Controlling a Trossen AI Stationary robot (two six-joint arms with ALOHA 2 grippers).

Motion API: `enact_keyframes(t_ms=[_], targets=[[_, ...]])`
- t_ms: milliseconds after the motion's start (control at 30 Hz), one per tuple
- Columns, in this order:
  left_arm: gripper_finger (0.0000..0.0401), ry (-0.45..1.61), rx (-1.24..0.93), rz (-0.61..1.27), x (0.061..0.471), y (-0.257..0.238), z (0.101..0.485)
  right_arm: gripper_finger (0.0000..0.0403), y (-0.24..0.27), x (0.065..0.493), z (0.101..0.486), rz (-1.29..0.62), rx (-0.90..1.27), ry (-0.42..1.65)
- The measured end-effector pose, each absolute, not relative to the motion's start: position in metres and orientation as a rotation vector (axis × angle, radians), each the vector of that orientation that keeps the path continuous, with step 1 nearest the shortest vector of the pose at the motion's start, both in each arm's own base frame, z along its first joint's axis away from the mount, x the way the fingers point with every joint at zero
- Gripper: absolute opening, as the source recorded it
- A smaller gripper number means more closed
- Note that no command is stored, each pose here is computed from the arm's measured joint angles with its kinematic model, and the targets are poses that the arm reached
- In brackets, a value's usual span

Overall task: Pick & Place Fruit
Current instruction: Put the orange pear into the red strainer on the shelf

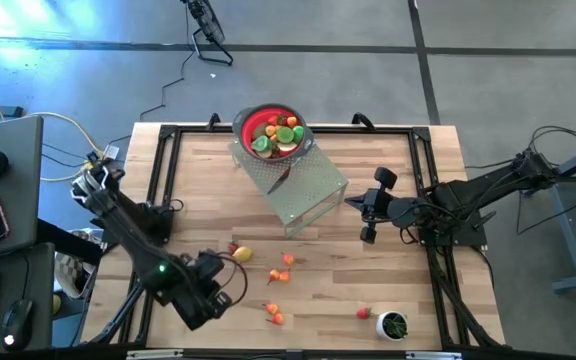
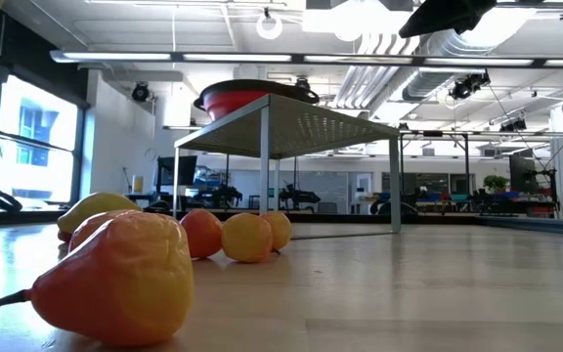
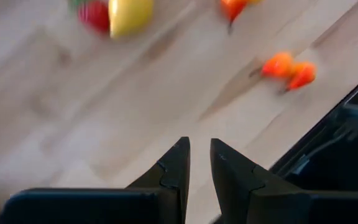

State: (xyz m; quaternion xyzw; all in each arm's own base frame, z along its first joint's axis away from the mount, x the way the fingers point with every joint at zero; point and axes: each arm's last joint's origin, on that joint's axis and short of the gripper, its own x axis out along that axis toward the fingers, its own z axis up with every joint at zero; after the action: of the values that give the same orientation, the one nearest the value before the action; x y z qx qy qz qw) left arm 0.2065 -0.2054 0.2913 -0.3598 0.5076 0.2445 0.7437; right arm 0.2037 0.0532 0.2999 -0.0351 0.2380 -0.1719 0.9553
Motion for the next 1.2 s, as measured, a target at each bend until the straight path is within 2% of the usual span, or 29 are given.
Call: enact_keyframes(t_ms=[300, 467, 933, 1067, 1200], targets=[[0.0060, 1.287, -0.926, 0.703, 0.197, -0.232, 0.266, 0.0002, 0.053, 0.204, 0.300, -0.349, -0.071, 0.483], [0.0060, 1.288, -0.944, 0.797, 0.187, -0.240, 0.259, 0.0002, 0.053, 0.204, 0.300, -0.349, -0.071, 0.483], [0.0061, 1.274, -0.989, 0.866, 0.168, -0.260, 0.250, 0.0002, 0.055, 0.209, 0.294, -0.351, -0.086, 0.510], [0.0081, 1.316, -0.955, 0.836, 0.168, -0.260, 0.249, 0.0003, 0.055, 0.209, 0.294, -0.352, -0.087, 0.510], [0.0128, 1.386, -0.897, 0.824, 0.165, -0.258, 0.241, 0.0003, 0.055, 0.209, 0.294, -0.353, -0.087, 0.510]])
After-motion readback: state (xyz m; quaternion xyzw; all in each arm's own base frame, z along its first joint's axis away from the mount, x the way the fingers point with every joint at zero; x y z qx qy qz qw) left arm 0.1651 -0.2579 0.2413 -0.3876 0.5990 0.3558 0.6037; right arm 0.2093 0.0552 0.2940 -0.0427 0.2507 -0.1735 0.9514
